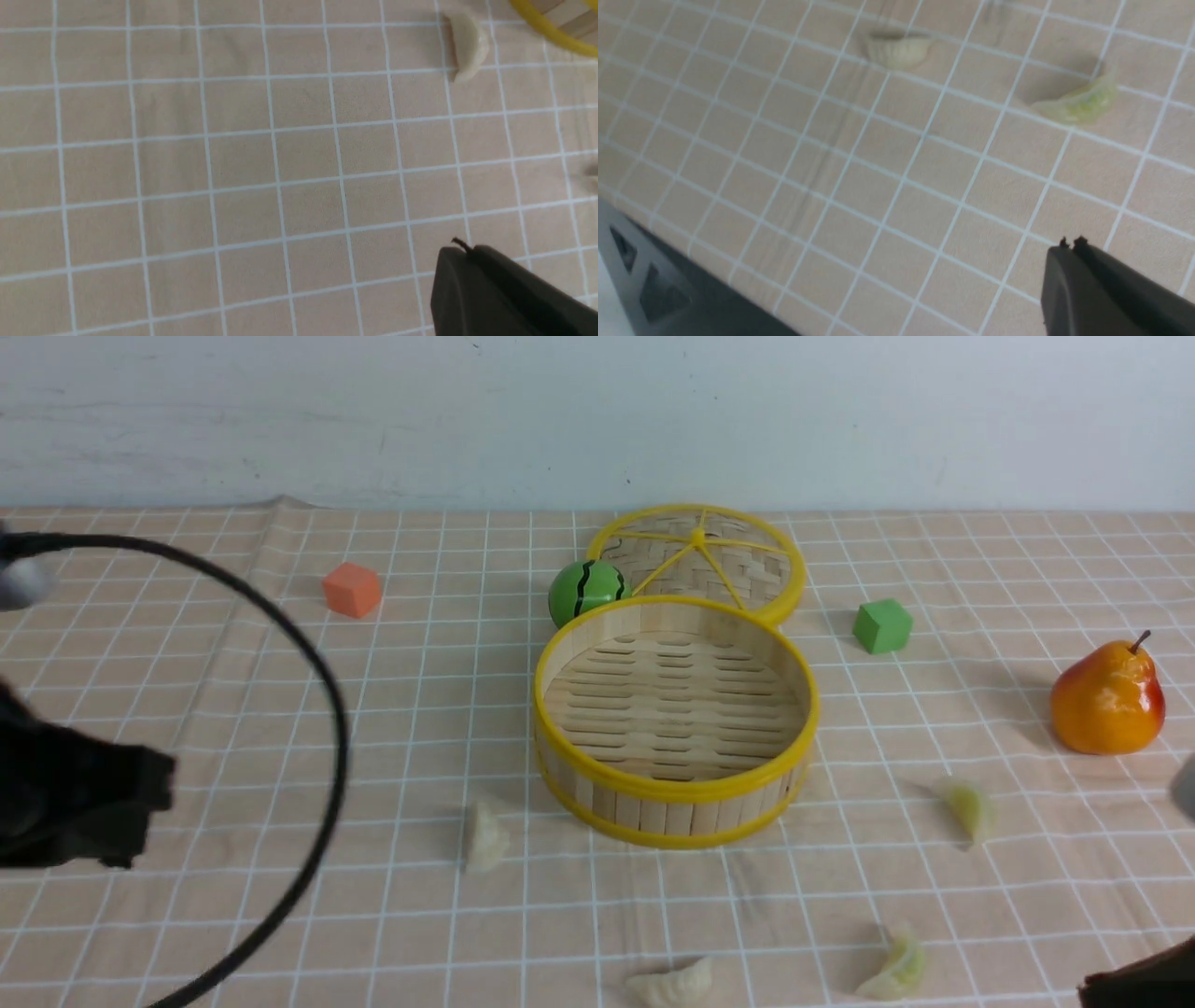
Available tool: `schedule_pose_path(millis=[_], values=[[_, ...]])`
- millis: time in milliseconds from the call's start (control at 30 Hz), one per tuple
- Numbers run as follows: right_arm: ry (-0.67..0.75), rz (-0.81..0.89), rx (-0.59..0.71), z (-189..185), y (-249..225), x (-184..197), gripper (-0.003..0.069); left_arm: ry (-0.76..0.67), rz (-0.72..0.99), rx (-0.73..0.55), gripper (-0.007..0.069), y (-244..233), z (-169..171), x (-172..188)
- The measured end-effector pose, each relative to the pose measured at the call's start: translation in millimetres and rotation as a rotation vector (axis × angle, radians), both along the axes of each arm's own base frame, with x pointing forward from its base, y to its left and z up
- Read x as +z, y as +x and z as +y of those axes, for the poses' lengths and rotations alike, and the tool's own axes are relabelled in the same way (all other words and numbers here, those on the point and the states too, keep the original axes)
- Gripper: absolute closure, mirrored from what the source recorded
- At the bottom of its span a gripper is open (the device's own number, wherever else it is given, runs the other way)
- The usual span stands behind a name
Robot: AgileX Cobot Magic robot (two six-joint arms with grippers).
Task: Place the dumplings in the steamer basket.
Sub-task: Use the left arm to grab a dumpling
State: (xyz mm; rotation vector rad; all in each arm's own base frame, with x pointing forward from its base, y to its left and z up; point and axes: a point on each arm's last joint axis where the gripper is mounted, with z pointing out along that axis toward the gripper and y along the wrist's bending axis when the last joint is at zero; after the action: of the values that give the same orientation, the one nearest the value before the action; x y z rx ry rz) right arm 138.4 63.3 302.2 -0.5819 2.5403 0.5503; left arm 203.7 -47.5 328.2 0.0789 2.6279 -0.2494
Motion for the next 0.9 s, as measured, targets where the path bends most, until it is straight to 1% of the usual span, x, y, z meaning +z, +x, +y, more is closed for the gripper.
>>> schedule_pose_path(millis=[33,67,100,167,233,300,333,433,467,567,600,633,667,767,867,900], values=[[-0.035,0.021,0.048,7.3,2.8,-3.1,0.0669,0.036,0.037,-0.040,0.0636,14.2,-11.0,-4.7],[-0.052,0.034,0.072,9.8,3.7,-4.6,0.0669,0.054,0.054,-0.048,0.0633,21.7,-16.6,-7.4],[-0.094,0.047,0.101,13.2,4.7,-7.7,0.0669,0.095,0.087,-0.082,0.0611,37.0,-31.5,-14.4],[-0.149,0.053,0.124,16.4,5.7,-10.8,0.0667,0.138,0.120,-0.092,0.0570,57.4,-51.0,-25.2],[-0.178,0.055,0.122,16.8,5.9,-12.4,0.0667,0.170,0.143,-0.096,0.0493,77.8,-69.2,-35.8],[-0.204,0.049,0.111,15.4,6.5,-13.0,0.0665,0.186,0.184,-0.100,0.0391,97.2,-86.7,-53.4],[-0.218,0.046,0.103,14.1,7.1,-13.3,0.0665,0.186,0.205,-0.098,0.0337,106.6,-93.9,-62.0],[-0.235,0.045,0.085,12.2,7.9,-13.7,0.0662,0.164,0.254,-0.089,0.0213,127.6,-108.4,-82.3],[-0.238,0.044,0.083,11.9,8.0,-13.8,0.0661,0.160,0.284,-0.085,0.0153,137.4,-114.4,-96.5],[-0.238,0.046,0.082,11.9,8.1,-13.9,0.0659,0.149,0.308,-0.072,0.0074,156.9,-125.9,-121.4],[-0.238,0.046,0.081,11.9,8.1,-13.9,0.0659,0.147,0.305,-0.071,0.0068,158.7,-126.7,-122.0],[-0.238,0.044,0.080,11.9,8.3,-13.8,0.0659,0.142,0.305,-0.059,0.0055,166.9,-130.8,-133.3],[-0.238,0.044,0.080,11.9,8.3,-13.8,0.0659,0.136,0.299,-0.053,0.0049,171.1,-132.8,-137.0],[-0.239,0.040,0.079,11.8,8.6,-13.8,0.0657,0.119,0.284,-0.034,0.0050,179.2,-136.8,-148.8],[-0.241,0.033,0.077,11.6,9.3,-13.6,0.0655,0.115,0.292,-0.015,0.0097,181.8,-138.1,-157.7],[-0.243,0.029,0.077,11.5,9.6,-13.5,0.0654,0.116,0.300,-0.012,0.0142,181.9,-138.2,-160.5]])
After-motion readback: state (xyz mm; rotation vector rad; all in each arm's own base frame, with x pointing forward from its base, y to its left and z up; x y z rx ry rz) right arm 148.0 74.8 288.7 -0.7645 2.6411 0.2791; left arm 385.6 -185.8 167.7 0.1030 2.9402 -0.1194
